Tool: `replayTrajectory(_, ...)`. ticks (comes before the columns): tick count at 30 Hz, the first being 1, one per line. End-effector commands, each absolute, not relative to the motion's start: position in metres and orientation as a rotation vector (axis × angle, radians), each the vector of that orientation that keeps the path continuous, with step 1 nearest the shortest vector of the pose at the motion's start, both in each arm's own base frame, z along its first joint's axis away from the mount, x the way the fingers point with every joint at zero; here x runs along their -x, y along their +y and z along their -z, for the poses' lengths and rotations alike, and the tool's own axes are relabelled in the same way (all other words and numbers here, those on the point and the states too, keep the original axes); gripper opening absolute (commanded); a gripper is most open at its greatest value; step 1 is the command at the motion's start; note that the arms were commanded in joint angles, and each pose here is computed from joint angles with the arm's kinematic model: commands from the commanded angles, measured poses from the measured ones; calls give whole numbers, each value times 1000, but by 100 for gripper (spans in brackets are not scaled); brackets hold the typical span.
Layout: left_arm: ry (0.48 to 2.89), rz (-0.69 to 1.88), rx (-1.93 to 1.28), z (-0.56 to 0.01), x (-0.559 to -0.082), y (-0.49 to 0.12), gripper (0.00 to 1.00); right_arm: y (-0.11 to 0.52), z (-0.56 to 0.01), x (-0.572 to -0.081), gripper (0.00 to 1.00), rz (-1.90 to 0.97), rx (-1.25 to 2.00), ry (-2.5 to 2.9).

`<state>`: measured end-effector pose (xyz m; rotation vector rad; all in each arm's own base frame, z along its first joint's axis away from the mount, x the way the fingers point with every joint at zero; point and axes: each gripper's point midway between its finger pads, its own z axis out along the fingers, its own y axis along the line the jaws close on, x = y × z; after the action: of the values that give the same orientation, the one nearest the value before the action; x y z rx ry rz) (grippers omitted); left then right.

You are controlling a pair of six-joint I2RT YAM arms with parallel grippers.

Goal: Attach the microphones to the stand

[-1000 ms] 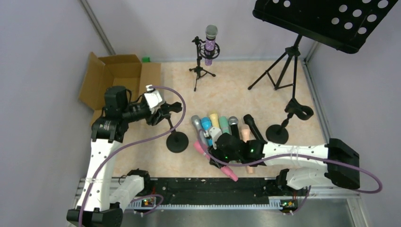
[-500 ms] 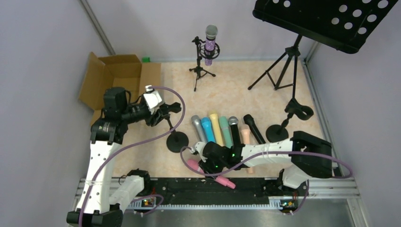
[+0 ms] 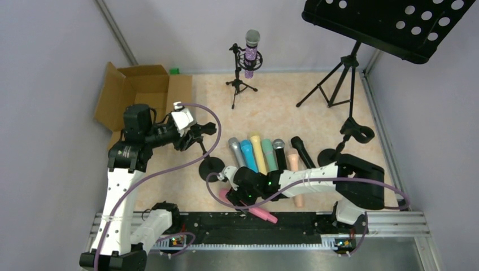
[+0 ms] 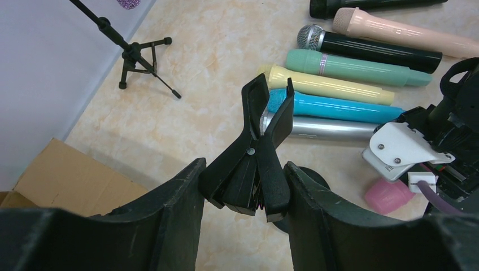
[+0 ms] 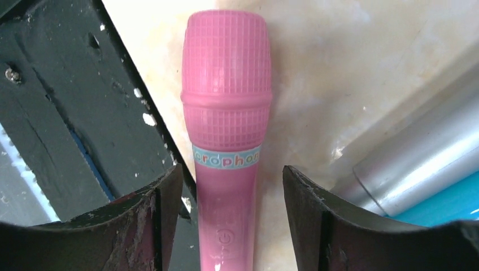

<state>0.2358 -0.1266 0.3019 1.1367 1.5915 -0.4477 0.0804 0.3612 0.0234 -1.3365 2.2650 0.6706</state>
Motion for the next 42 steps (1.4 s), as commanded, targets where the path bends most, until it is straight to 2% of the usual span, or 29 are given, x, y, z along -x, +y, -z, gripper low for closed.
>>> replayTrajectory(1, 1522, 387, -1149, -324, -236, -125, 30, 378, -26, -89, 64, -641, 1338, 2210)
replayTrajectory(4, 1521, 384, -1156, -324, -235, -125, 41, 378, -20, -86, 57, -620, 1370, 2218)
replayTrajectory(6, 1520, 388, -1165, -323, -234, -125, 55, 375, -15, -88, 51, -574, 1372, 2227)
replayTrajectory(8, 1518, 396, -1179, -321, -232, -126, 72, 371, -9, -87, 44, -541, 1381, 2235)
replayTrajectory(10, 1504, 400, -1199, -321, -228, -127, 88, 366, -5, -86, 32, -520, 1380, 2248)
replayTrajectory(12, 1474, 413, -1242, -321, -221, -130, 93, 363, -8, -88, 20, -512, 1363, 2248)
replayTrajectory(16, 1425, 433, -1346, -315, -209, -134, 95, 369, -53, -100, 1, -535, 1278, 2158)
replayTrajectory(17, 1418, 435, -1361, -315, -210, -134, 95, 372, -72, -103, 0, -560, 1249, 2119)
replayTrajectory(24, 1412, 466, -1402, -328, -224, -138, 94, 369, -226, -135, 0, -721, 1000, 1834)
replayTrajectory(31, 1475, 563, -1395, -325, -224, -142, 85, 301, -381, -213, 0, -683, 465, 1485)
replayTrajectory(34, 1518, 591, -1373, -319, -221, -141, 82, 271, -448, -228, 0, -715, 227, 1230)
replayTrajectory(42, 1536, 514, -1211, -327, -240, -137, 88, 267, -510, -246, 0, -750, 23, 903)
